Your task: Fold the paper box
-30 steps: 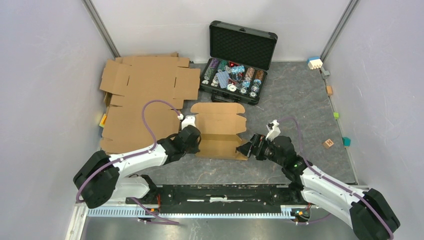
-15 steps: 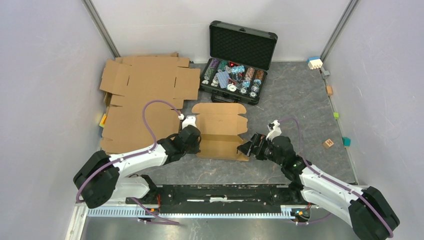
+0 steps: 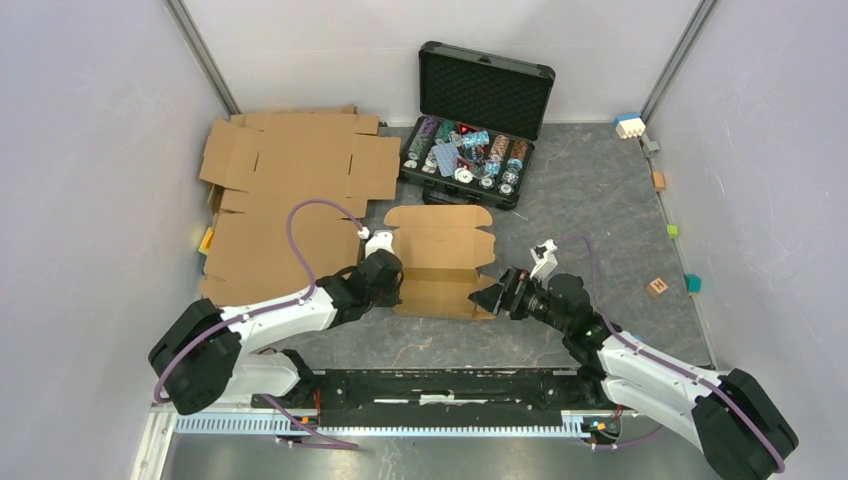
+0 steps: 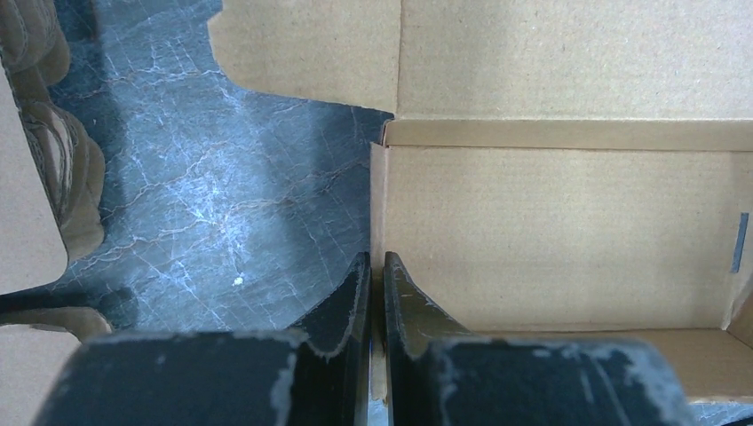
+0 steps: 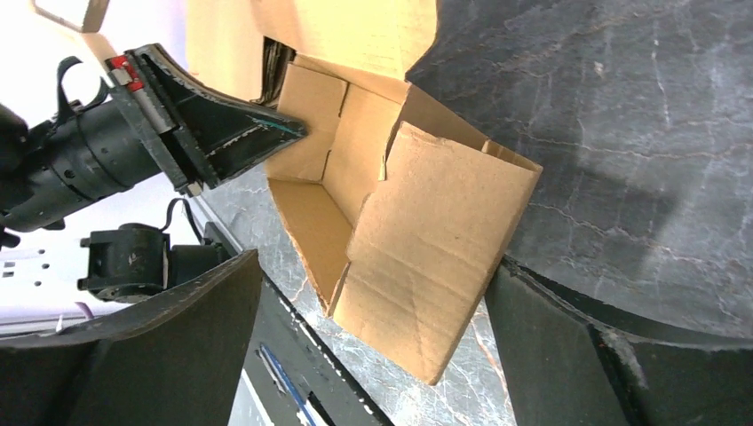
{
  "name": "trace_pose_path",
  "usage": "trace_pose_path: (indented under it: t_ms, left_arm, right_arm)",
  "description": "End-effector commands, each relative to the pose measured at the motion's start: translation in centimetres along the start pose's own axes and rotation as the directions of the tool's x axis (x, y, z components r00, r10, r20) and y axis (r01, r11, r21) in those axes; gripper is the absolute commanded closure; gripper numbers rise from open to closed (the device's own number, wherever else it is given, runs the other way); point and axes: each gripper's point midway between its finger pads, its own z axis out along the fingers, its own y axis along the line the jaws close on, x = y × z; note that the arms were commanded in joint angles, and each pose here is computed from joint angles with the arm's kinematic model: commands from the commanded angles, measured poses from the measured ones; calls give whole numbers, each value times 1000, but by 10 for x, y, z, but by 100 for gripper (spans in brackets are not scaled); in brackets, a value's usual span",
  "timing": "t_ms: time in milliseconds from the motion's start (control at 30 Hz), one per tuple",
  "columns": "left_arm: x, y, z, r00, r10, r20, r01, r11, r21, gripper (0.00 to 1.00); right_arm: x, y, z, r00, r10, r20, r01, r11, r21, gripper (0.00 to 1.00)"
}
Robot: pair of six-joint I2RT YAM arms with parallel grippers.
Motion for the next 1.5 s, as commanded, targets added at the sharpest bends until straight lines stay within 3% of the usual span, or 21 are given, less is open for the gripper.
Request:
trace_pose_path:
  t_ms: [0,233,500,767,1000,1267,1333,1400,1467]
  left_arm:
    - [-11,-7,0,1000,11,24,-12,1000,13,98]
    - [-14,-6,-2,998,44,37,-43,999,-21,98]
    - [-17,-9,-4,995,89,53,-85,994,-68,98]
    - [-21,-10,-7,989,127,73,-118,986,-118,98]
    - [-21,-5,-8,987,139,80,-126,980,-151,98]
    - [-19,-4,-8,987,138,78,-125,980,-153,98]
    - [-19,-3,-9,988,136,78,-123,980,-154,98]
    - [-20,-3,-10,987,134,83,-121,981,-153,98]
    - [-19,-1,-10,988,132,84,-118,980,-158,98]
  right_arm:
    - [-8,21,1,999,-27,19,29,995,-96,5]
    - [-7,-11,9,992,-120,-31,122,990,71,8]
    - [-13,-26,13,983,-177,-51,183,970,162,10]
    - [-11,-39,13,977,-201,-65,211,954,211,26]
    - [-11,-39,12,976,-209,-66,219,953,210,29]
    - [-10,-4,11,986,-169,-9,169,985,20,33]
    - [-8,-9,11,986,-167,-25,168,985,49,25]
    - [-8,-22,11,984,-171,-53,176,976,128,4]
    - [-9,-31,10,981,-181,-72,192,964,186,2]
